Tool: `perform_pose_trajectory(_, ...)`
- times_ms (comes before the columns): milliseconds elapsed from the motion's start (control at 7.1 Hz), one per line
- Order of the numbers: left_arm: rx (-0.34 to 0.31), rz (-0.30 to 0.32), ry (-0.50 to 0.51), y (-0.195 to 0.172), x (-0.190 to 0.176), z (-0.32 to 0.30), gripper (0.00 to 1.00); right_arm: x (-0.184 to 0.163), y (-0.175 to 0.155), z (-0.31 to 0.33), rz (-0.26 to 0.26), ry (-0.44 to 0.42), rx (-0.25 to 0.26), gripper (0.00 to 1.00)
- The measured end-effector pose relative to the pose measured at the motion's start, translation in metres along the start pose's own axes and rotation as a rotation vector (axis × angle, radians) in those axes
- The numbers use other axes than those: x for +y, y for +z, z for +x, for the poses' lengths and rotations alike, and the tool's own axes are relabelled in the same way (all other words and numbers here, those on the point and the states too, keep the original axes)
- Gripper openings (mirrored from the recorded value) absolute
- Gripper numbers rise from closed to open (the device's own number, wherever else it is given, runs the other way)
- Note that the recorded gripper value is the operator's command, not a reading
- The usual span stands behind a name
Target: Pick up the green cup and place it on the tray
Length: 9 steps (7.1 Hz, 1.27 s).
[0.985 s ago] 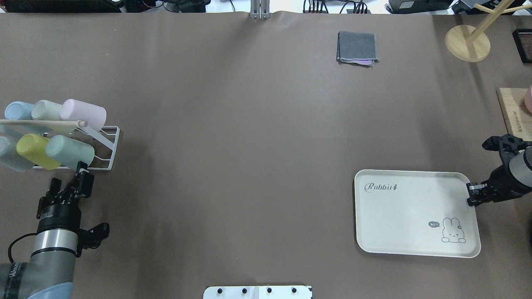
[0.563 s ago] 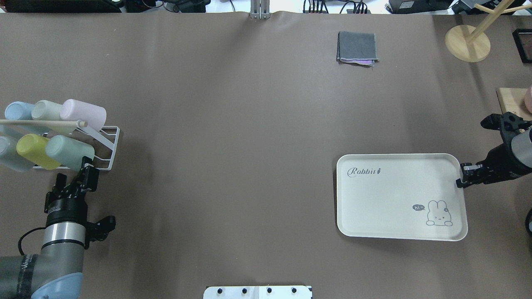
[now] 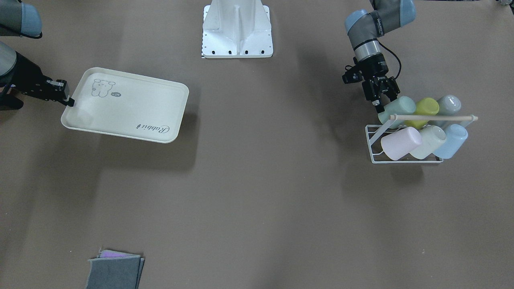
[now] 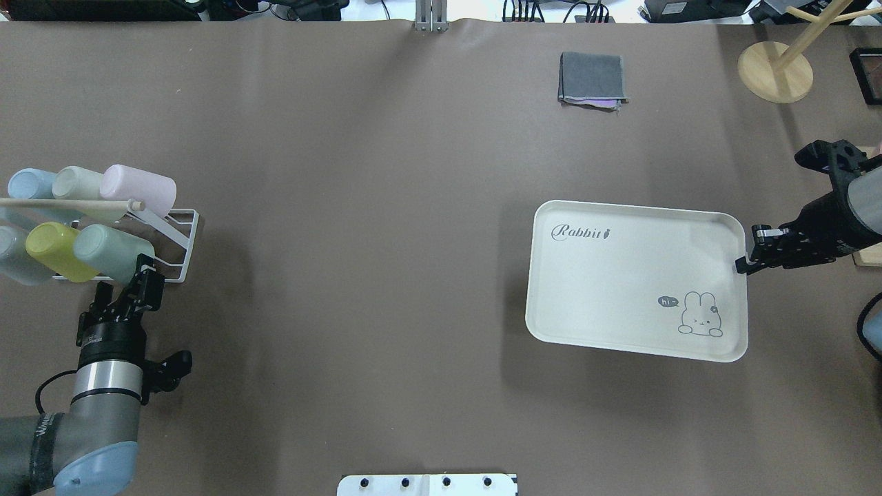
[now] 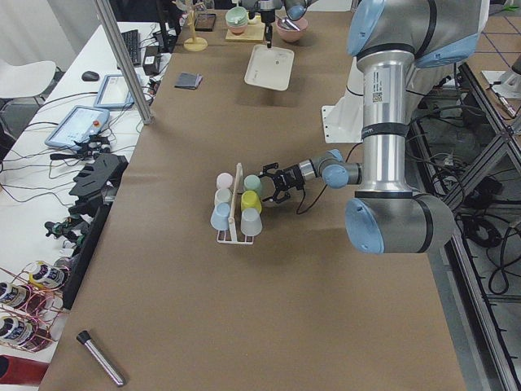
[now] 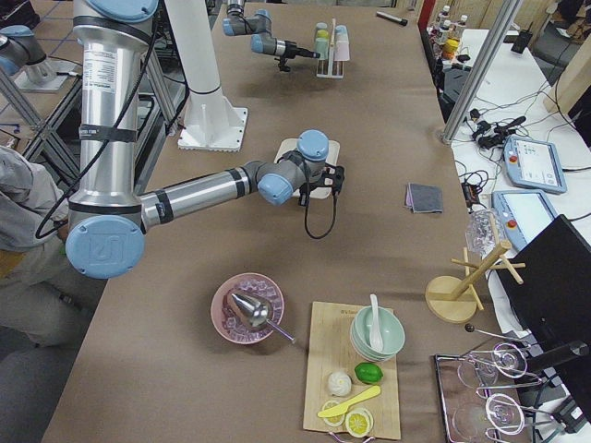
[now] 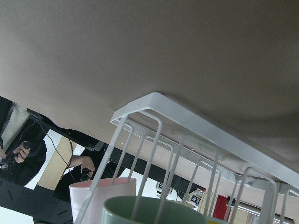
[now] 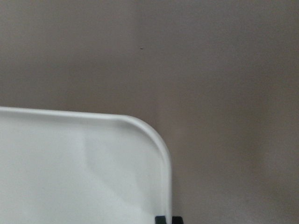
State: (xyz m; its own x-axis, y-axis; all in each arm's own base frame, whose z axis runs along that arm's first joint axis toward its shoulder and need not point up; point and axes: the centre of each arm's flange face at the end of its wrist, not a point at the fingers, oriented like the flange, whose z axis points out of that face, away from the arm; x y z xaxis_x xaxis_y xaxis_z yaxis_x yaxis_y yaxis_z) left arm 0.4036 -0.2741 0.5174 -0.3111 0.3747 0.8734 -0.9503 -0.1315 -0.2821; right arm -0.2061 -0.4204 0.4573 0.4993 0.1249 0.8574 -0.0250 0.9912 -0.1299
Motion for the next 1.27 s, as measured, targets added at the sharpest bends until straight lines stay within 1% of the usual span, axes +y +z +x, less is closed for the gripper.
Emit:
perform_pose_trajectory(282,0.001,-0.005,-0.009,0.003,0.002,-0.001,0.98,-0.023,-0.004,-0.045,0.006,-0.006,-0.054,0.0)
perform_pose_trajectory(422,0.001,-0.006,-0.01,0.003,0.003,-0.003,0.98,-0.036,0.001,-0.071,-0.008,-0.025,-0.077,0.0)
perform_pose_trajectory(704,-0.006,0.002,0.031,0.002,0.004,-0.008,0.98,-0.056,0.027,-0.125,-0.054,-0.073,-0.105,0.0)
perform_pose_trajectory(985,-0.02,0.014,0.062,0.002,0.007,-0.014,0.98,-0.072,0.057,-0.183,-0.1,-0.098,-0.103,0.0)
perform_pose_trajectory(1267,-0.021,0.006,0.056,0.01,0.009,-0.011,0.98,-0.084,0.086,-0.227,-0.138,-0.1,-0.089,0.0)
